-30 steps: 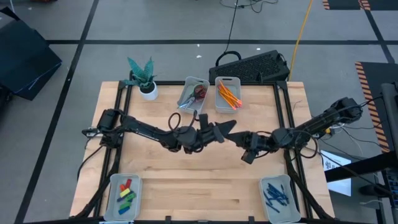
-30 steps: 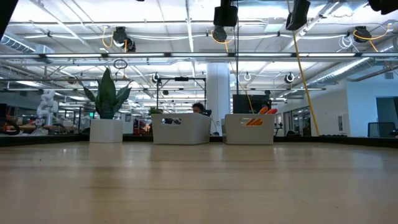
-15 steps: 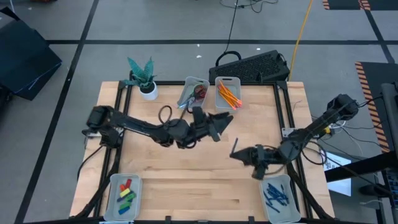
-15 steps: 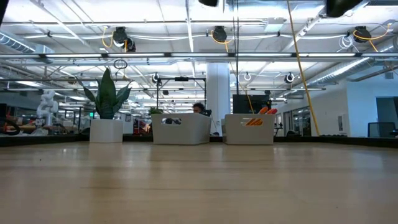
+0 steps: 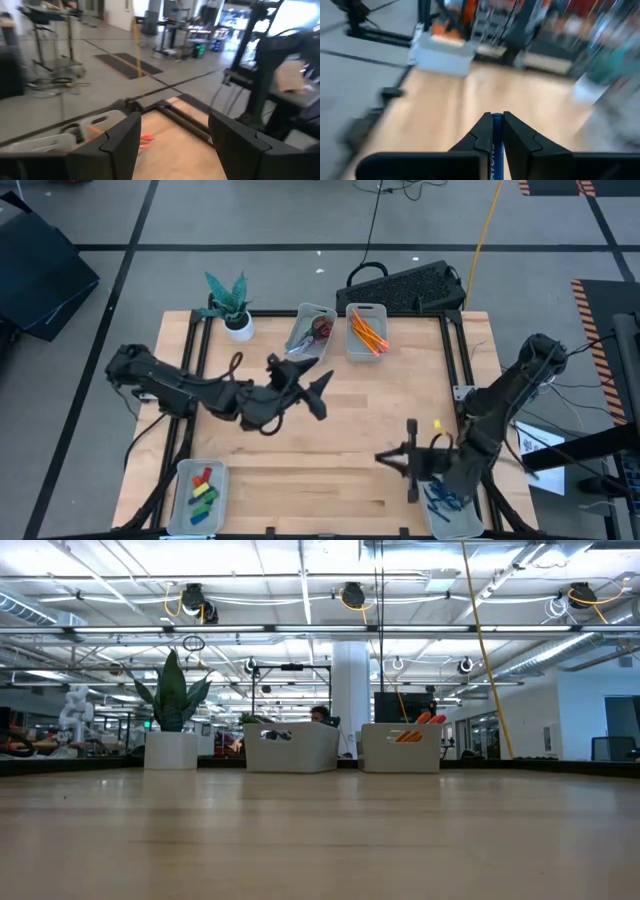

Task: Sort crayons/erasers/pens/pencils in bins
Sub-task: Put the blue crayon into the bottom right bin, then return to Home Position

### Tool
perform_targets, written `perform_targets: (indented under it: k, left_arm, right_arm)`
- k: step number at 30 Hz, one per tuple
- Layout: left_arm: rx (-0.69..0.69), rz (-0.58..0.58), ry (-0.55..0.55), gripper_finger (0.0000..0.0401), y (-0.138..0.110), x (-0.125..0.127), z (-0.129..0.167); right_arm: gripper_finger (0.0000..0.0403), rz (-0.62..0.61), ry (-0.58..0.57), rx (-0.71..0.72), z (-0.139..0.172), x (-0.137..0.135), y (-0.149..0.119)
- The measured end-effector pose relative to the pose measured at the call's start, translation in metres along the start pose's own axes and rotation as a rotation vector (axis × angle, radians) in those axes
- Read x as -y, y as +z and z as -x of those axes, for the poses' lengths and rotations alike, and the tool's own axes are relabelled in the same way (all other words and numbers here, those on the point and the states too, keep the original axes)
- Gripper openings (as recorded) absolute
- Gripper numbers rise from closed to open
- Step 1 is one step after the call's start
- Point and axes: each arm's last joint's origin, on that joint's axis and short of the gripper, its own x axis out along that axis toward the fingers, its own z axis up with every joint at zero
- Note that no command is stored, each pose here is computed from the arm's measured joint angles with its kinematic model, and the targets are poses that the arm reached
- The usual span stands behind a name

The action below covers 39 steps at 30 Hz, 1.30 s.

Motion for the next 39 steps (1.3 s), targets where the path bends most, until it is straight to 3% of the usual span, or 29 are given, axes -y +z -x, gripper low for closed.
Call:
perform_targets:
  k: [3,8,12,15,21,26,30,34,39]
  left_arm:
    - [-0.006,-0.036,0.051,0.0234,-0.004,0.001,0.01]
    - [-0.03,-0.074,0.032,0.0234,0.008,-0.005,0.032]
    - [-0.09,-0.146,0.01,0.0234,0.014,-0.017,0.054]
    - [-0.136,-0.19,-0.003,0.0234,0.015,-0.026,0.068]
    - [-0.239,-0.271,-0.062,0.0234,0.005,-0.029,0.082]
    - [-0.398,-0.298,-0.088,0.0234,-0.016,-0.031,0.084]
    - [-0.585,-0.256,-0.052,0.0234,-0.032,-0.039,0.074]
    - [-0.715,-0.226,0.049,0.0234,-0.037,-0.057,0.048]
    - [-1.016,-0.129,0.104,0.0234,-0.041,-0.085,0.023]
  right_arm:
    - [0.0023,-0.166,0.088,-0.181,0.0,-0.01,0.008]
    - [0.0022,-0.427,0.144,-0.694,0.005,-0.026,0.005]
    - [0.0022,-0.586,0.123,-1.08,0.025,-0.043,-0.011]
    - [0.0022,-0.669,0.05,-1.202,0.047,-0.052,-0.021]
    - [0.0022,-0.729,-0.141,-1.217,0.063,-0.055,-0.062]
    - [0.0026,-0.722,-0.109,-1.201,0.048,-0.054,-0.101]
    - [0.0068,-0.675,-0.094,-1.342,0.05,-0.046,-0.115]
    - [0.0135,-0.668,0.019,-1.313,0.055,-0.031,-0.096]
    - [0.0195,-0.603,0.33,-1.076,0.07,0.0,-0.057]
